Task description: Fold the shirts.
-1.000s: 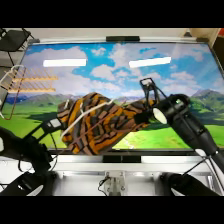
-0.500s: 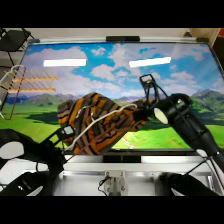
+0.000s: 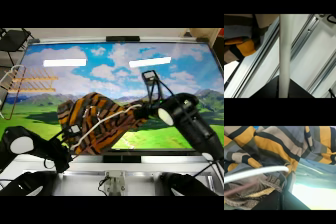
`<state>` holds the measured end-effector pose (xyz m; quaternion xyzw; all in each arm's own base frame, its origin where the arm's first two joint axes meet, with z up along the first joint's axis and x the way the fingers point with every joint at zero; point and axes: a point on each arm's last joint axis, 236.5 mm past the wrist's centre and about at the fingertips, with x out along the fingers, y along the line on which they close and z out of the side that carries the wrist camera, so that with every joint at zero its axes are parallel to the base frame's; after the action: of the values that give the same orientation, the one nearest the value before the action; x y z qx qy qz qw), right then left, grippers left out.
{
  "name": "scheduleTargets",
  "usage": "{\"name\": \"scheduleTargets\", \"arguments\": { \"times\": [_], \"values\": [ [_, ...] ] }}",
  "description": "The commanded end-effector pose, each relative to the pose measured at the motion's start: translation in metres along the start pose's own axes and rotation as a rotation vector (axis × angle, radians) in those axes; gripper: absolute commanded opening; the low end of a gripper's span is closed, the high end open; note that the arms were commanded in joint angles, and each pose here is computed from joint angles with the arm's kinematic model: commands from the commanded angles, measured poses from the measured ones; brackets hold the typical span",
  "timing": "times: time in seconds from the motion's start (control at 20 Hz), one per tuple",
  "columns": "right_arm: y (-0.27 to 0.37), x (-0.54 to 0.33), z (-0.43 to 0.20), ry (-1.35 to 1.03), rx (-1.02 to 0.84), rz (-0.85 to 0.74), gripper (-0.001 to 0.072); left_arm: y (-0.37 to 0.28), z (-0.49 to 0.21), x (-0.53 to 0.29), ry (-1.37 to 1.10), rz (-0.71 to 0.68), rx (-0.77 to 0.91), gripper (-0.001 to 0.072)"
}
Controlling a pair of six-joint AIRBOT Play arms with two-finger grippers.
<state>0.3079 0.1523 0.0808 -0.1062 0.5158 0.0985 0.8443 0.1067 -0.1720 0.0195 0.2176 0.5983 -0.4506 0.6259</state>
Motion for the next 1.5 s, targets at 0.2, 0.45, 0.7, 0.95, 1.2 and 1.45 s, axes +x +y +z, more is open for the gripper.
{"name": "scheduleTargets", "arguments": {
  "times": [0.2, 0.45, 0.7, 0.95, 1.2, 1.45],
  "values": [
    [-0.018, -0.002, -0.004, 0.016, -0.010, -0.077, 0.0062, 0.012, -0.040, -0.029, 0.030, 0.141, 0.051, 0.0054],
    [-0.013, -0.001, -0.005, 0.020, 0.018, -0.055, 0.0061, 0.008, -0.031, -0.030, -0.012, 0.134, 0.134, 0.0053],
    [-0.011, -0.002, -0.005, 0.019, 0.023, -0.046, 0.0062, 0.004, -0.012, -0.017, -0.044, 0.095, 0.142, 0.0053],
    [-0.009, -0.015, 0.011, -0.026, 0.031, -0.027, 0.0062, 0.017, 0.004, 0.008, -0.029, 0.085, 0.085, 0.0053],
    [0.001, -0.040, 0.033, -0.087, 0.006, 0.027, 0.0062, 0.015, 0.018, 0.005, -0.083, 0.087, 0.064, 0.0053],
    [0.027, -0.059, 0.049, -0.167, -0.102, 0.080, 0.0062, -0.012, 0.040, 0.014, -0.133, 0.081, 0.263, 0.0053]
  ]
}}
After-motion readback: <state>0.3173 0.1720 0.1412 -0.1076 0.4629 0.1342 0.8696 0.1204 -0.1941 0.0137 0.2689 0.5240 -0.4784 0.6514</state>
